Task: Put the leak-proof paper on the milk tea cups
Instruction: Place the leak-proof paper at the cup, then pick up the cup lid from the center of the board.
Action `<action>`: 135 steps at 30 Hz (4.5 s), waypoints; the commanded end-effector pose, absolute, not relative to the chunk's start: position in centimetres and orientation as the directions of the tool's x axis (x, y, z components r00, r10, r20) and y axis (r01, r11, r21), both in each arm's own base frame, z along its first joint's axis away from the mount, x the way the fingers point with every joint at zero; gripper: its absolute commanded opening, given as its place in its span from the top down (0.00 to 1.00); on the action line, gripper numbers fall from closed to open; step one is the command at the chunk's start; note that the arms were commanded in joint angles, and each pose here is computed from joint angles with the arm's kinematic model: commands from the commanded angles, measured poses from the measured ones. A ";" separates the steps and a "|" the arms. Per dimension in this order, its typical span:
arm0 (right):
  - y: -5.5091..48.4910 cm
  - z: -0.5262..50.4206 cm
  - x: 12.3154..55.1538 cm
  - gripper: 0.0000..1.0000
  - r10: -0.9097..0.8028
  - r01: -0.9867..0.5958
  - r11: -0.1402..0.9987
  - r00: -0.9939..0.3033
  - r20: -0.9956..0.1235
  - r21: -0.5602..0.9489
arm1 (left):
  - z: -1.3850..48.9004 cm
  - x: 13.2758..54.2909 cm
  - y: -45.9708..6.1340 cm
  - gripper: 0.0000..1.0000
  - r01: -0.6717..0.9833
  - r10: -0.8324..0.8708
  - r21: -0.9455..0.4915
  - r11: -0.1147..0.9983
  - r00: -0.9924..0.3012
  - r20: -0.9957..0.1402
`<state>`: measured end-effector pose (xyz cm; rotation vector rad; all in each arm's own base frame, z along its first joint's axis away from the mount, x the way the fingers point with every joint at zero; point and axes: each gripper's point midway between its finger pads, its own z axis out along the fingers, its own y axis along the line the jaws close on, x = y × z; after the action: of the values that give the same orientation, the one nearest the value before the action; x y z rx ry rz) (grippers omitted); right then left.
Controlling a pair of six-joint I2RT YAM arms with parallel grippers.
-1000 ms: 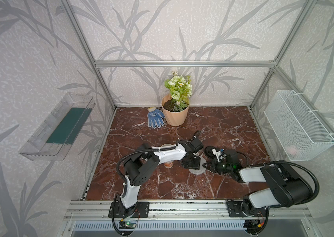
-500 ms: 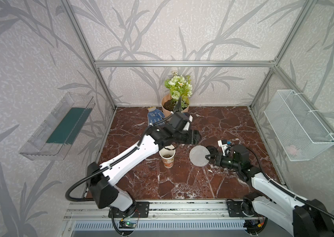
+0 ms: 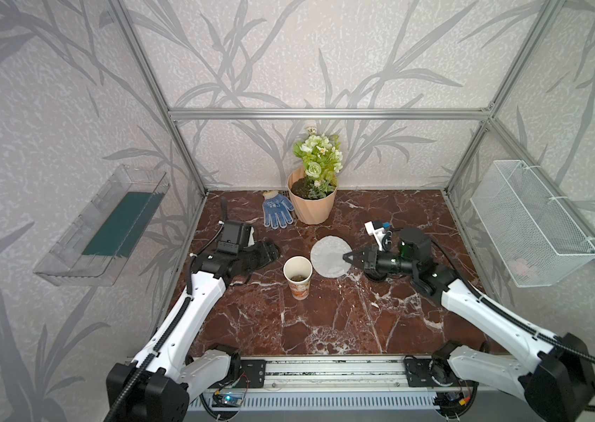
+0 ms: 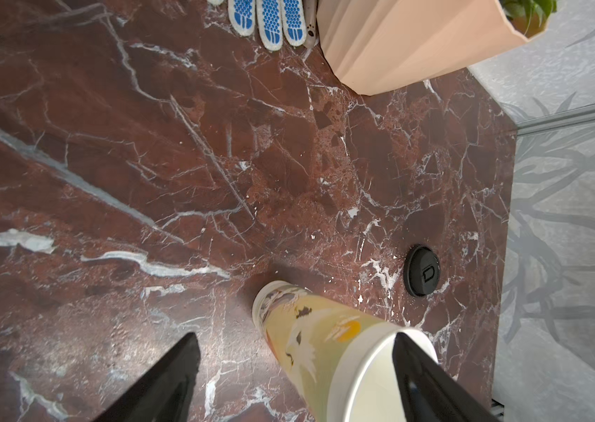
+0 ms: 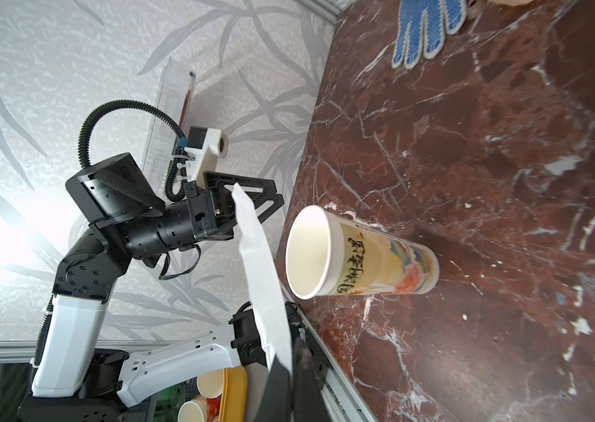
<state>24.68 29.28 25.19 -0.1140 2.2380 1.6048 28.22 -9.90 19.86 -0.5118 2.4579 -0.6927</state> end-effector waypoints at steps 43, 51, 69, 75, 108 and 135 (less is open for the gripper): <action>34.7 20.9 25.5 0.54 0.002 -0.262 0.607 -0.943 -0.332 0.750 | 19.2 26.8 -12.9 0.15 -0.166 -0.504 -0.777 0.608 -0.836 -0.216; 34.6 20.6 25.5 0.69 -0.001 -0.263 0.616 -0.943 -0.333 0.743 | 19.2 26.8 -13.0 0.16 -0.163 -0.500 -0.775 0.610 -0.838 -0.217; 36.2 20.4 25.2 0.88 -0.026 -0.275 0.586 -0.947 -0.321 0.762 | 19.3 26.7 -13.0 0.16 -0.155 -0.492 -0.774 0.614 -0.842 -0.221; 36.5 20.3 25.0 0.88 -0.034 -0.277 0.582 -0.948 -0.317 0.765 | 19.4 26.6 -13.0 0.16 -0.154 -0.492 -0.775 0.614 -0.842 -0.222; 14.3 11.9 28.5 0.20 0.162 0.185 0.983 -0.875 -0.456 -0.005 | 20.4 26.7 -10.8 0.14 -0.171 -0.546 -0.724 0.669 -0.773 -0.322; 14.0 4.7 32.1 0.12 0.508 0.512 0.859 -0.843 -0.177 0.025 | 20.6 27.4 -10.6 0.14 -0.157 -0.552 -0.733 0.661 -0.764 -0.334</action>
<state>31.60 14.37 4.44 0.7767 2.8589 -0.0434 27.06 -10.84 20.23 -0.5525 2.3523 -0.9645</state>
